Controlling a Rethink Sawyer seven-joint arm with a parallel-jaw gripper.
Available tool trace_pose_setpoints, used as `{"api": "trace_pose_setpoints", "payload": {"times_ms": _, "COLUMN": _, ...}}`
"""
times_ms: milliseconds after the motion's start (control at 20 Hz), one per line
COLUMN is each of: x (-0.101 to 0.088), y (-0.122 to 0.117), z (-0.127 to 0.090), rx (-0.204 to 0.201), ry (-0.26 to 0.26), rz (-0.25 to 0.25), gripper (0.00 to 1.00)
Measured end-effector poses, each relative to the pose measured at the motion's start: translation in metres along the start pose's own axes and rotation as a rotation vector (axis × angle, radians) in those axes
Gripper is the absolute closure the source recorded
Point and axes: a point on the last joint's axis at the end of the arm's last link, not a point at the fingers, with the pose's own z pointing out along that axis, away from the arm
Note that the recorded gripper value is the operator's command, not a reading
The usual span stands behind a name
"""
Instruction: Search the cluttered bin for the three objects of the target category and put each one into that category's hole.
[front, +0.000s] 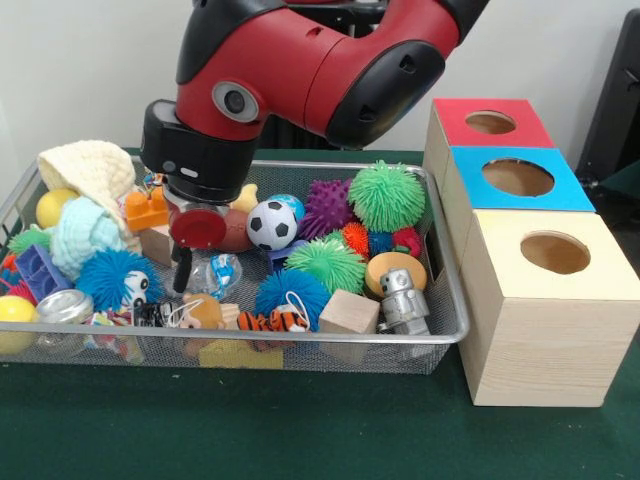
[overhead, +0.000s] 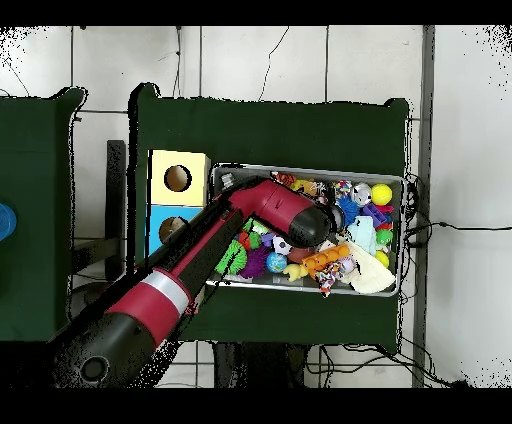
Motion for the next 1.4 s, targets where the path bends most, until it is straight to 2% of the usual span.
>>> {"api": "trace_pose_setpoints", "payload": {"times_ms": 1050, "x": -0.01, "y": 0.001, "z": 0.01, "rx": 0.018, "ry": -0.026, "rz": 0.035, "gripper": 0.0}}
{"api": "trace_pose_setpoints", "payload": {"times_ms": 1400, "x": -0.014, "y": -0.012, "z": 0.012, "rx": 0.034, "ry": -0.043, "rz": 0.025, "gripper": 0.0}}
